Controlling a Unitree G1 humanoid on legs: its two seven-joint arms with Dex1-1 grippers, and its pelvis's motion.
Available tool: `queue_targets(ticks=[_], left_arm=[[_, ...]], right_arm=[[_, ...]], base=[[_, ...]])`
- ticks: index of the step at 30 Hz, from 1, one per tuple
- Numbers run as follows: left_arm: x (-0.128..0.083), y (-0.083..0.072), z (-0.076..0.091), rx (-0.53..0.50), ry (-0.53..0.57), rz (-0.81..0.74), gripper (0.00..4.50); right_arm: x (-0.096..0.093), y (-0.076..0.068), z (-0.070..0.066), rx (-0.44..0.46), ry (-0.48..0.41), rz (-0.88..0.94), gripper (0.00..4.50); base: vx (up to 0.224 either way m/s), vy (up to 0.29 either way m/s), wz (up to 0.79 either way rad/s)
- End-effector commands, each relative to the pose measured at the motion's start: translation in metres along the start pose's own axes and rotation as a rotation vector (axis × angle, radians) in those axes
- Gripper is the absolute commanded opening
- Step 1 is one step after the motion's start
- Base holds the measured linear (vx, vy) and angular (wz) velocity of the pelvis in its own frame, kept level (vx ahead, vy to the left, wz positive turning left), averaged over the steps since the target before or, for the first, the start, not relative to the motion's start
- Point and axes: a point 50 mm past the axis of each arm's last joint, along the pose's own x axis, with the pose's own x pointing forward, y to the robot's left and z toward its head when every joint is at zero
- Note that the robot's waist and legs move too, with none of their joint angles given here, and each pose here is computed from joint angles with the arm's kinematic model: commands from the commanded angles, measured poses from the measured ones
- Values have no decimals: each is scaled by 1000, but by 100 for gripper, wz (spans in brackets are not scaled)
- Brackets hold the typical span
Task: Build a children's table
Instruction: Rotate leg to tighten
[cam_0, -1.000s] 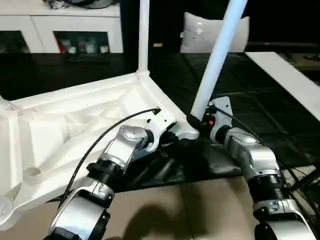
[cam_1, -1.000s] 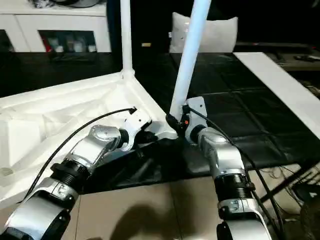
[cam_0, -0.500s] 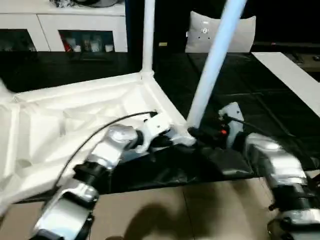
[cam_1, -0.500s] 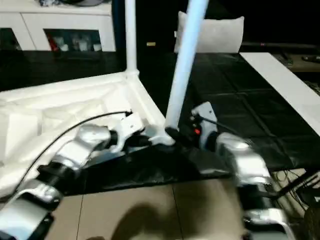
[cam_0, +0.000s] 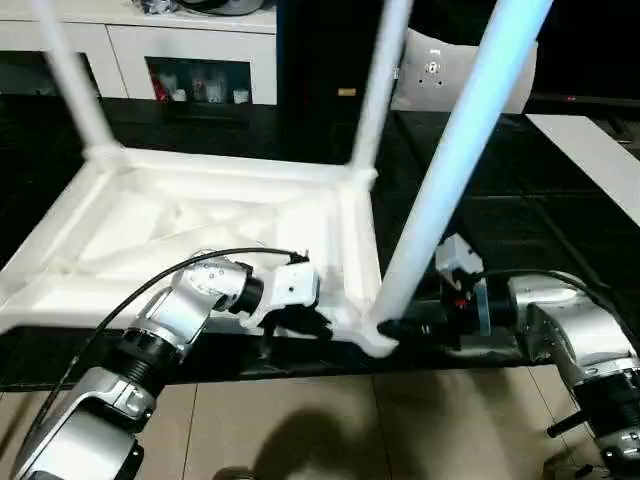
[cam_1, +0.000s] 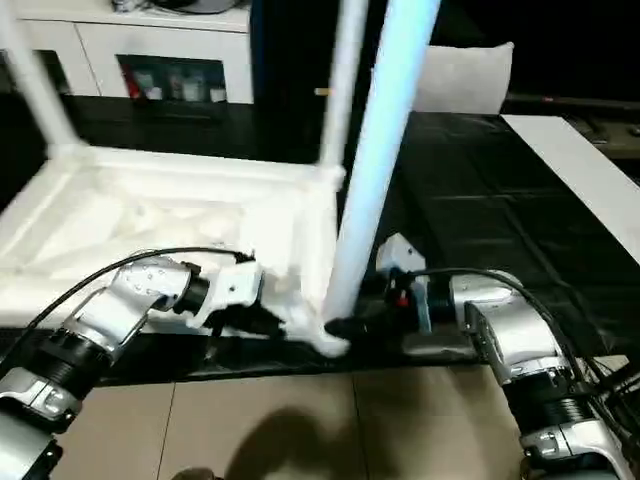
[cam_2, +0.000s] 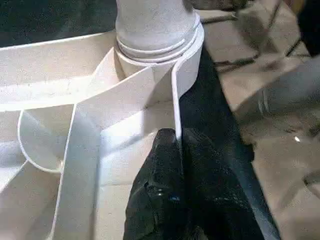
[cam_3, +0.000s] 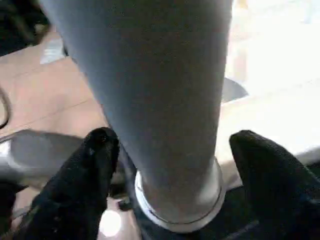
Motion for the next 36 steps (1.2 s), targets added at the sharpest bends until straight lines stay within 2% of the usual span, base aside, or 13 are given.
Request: queue_targets(ticks=[1, 11, 14, 18, 19, 21, 26, 28, 29, 30, 33, 34, 36], left_arm=[[7, -6, 6, 64, 11, -80, 0], [7, -8, 7, 64, -6, -91, 0], [6, -8, 7, 39, -18, -81, 0], [7, -7, 7, 4, -31, -58, 0], [9, -4, 9, -36, -52, -17, 0], [11, -2, 11, -68, -64, 22, 0], [20, 9, 16, -175, -84, 158, 0], [24, 19, 19, -255, -89, 264, 0], [27, 28, 23, -323, -97, 357, 0], [29, 32, 26, -344, -100, 395, 0], [33, 42, 31, -374, -103, 491, 0], [34, 46, 33, -371, -113, 523, 0], [34, 47, 35, -374, -123, 535, 0]], right_arm=[[-1, 2, 4, -20, -5, 34, 348], [4, 6, 3, 10, -9, 111, 258], [7, 6, 0, 45, -31, 126, 230], [15, 1, -4, 84, -65, 106, 218], [22, -2, -1, 123, -99, 45, 213], [29, -6, 2, 154, -113, -27, 213], [42, -19, 2, 226, -92, -294, 211], [52, -27, 2, 268, -90, -457, 209], [62, -34, 6, 345, -122, -595, 209], [67, -36, 9, 369, -144, -642, 209], [76, -41, 16, 339, -176, -727, 209], [80, -42, 19, 328, -185, -737, 241], [83, -41, 22, 325, -199, -722, 258]], base=[[0, 0, 0], [0, 0, 0], [0, 0, 0], [0, 0, 0], [0, 0, 0], [0, 0, 0], [0, 0, 0], [0, 0, 0], [0, 0, 0], [0, 0, 0], [0, 0, 0], [0, 0, 0], [0, 0, 0]])
